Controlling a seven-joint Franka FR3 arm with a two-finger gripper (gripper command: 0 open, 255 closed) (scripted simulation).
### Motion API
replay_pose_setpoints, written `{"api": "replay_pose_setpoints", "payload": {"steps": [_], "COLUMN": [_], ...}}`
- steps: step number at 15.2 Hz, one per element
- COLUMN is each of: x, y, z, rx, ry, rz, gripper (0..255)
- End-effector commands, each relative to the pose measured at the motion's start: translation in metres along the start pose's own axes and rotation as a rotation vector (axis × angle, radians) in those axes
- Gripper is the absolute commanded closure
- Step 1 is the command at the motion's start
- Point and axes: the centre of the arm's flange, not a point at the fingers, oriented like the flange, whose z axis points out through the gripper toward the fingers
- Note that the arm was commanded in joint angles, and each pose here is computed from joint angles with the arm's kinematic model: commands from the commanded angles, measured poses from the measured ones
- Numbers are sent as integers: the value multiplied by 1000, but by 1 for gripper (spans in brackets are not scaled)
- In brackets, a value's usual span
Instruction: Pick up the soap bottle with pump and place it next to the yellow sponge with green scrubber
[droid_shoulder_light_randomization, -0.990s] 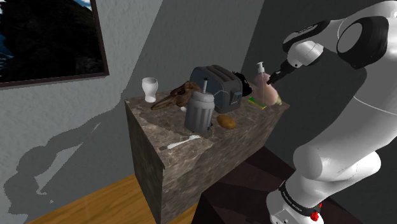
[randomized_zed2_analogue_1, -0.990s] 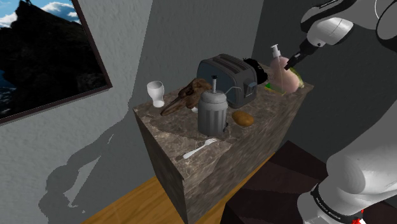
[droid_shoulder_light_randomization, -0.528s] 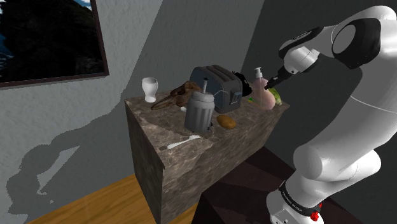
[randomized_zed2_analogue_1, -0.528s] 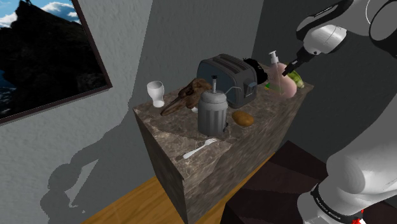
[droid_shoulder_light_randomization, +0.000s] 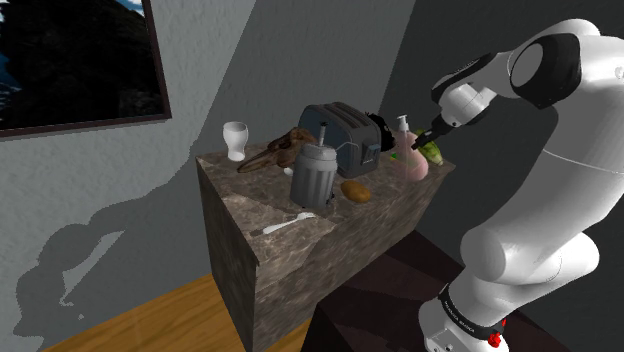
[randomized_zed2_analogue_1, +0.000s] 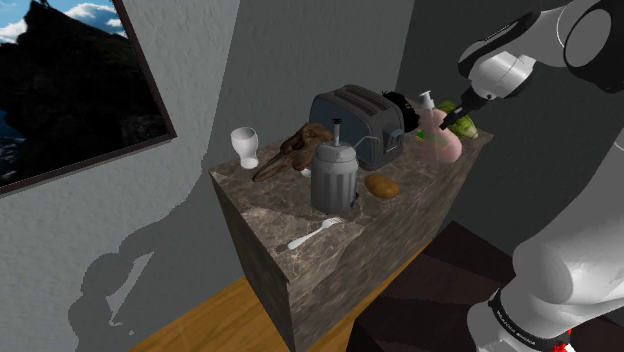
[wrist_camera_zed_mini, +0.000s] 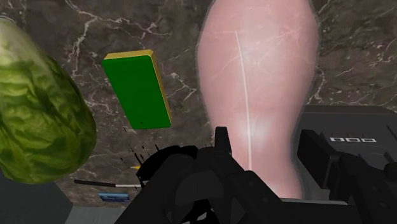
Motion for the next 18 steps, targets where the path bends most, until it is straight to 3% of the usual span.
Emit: {"api": "replay_pose_setpoints", "payload": {"steps": [1,11,12,17,18], "x": [-3,-7,-8,-7,-7], "y": [0,0,0,0,0], "z": [9,19,17,19,6], "rx": [-1,-1,-1,-1,-1], "ry": [2,2,2,2,2], "rz": [0,0,0,0,0], "gripper": [255,255,0,0,0]}}
